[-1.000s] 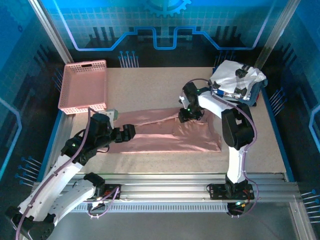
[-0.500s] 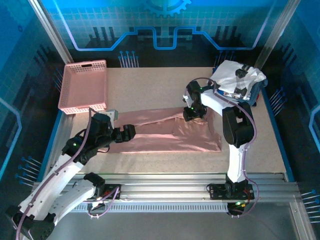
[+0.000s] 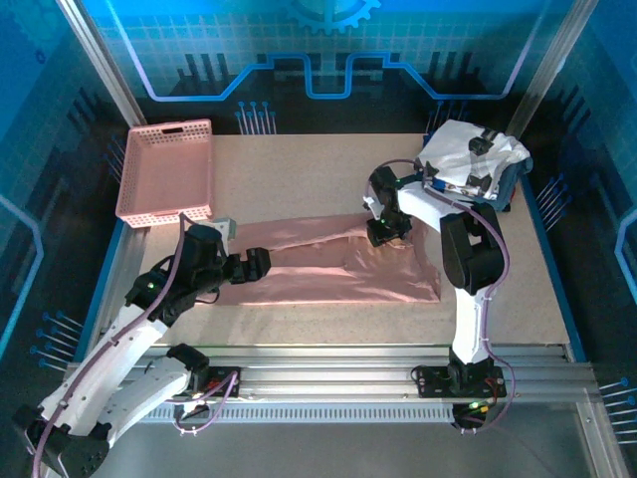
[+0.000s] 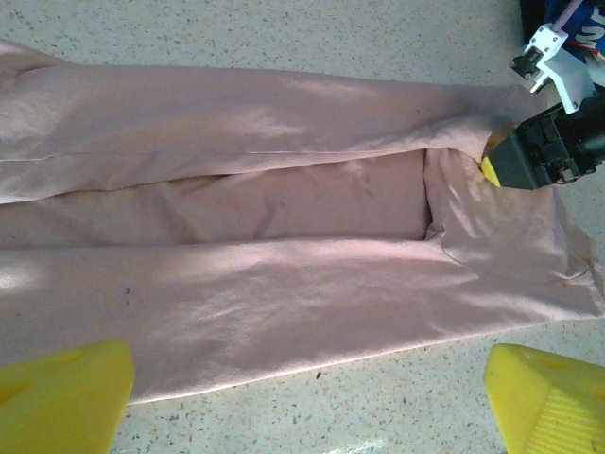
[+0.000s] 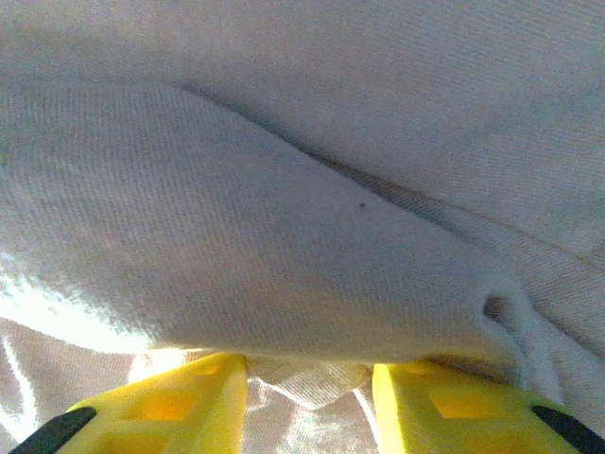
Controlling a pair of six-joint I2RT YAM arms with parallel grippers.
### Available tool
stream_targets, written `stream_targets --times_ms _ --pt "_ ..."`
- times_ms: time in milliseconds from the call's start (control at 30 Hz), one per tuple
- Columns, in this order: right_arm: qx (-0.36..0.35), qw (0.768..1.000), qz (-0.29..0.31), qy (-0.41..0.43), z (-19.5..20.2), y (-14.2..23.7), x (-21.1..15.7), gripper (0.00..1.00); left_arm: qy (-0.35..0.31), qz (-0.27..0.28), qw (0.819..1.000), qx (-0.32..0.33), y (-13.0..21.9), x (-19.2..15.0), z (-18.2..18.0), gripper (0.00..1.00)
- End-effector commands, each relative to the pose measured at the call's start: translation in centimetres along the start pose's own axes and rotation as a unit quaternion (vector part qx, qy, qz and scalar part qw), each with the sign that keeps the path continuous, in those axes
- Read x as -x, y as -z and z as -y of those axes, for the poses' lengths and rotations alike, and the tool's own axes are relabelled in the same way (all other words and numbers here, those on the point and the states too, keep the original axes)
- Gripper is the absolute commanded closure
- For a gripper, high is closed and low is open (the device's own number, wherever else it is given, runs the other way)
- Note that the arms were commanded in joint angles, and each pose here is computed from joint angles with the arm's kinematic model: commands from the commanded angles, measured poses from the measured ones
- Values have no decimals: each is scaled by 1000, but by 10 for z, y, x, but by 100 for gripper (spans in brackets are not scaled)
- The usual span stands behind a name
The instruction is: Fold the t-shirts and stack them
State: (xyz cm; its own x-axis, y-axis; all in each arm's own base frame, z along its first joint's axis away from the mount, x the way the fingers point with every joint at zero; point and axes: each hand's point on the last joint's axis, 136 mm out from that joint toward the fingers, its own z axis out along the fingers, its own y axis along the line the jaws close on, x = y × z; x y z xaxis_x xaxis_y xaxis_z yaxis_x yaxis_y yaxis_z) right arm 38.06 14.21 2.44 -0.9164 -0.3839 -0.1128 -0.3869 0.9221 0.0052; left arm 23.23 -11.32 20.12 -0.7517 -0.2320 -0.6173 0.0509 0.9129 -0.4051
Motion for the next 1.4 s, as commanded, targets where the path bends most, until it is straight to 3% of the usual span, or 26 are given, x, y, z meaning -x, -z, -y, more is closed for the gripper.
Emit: stream_targets --times_ms 0,200,400,633,1000,1367 --pt "-4 1000 -11 15 -4 -1 -11 59 0 -5 1000 -9 -3 -3 3 3" --pt "-13 1000 -17 20 -3 -4 -12 67 1 -5 1000 -10 -4 -4 3 3" --pt "-14 1000 -11 17 -3 0 -9 92 2 -7 1000 -8 -5 -5 2 3" --pt "27 999 18 10 -18 27 -1 99 5 -6 1000 -8 -6 -5 2 3" --pt "117 993 13 2 -54 54 -14 100 10 -9 1000 -8 -8 -7 1 4" --pt "212 976 -53 3 -113 53 -41 100 14 -13 1000 -10 -11 -10 0 4"
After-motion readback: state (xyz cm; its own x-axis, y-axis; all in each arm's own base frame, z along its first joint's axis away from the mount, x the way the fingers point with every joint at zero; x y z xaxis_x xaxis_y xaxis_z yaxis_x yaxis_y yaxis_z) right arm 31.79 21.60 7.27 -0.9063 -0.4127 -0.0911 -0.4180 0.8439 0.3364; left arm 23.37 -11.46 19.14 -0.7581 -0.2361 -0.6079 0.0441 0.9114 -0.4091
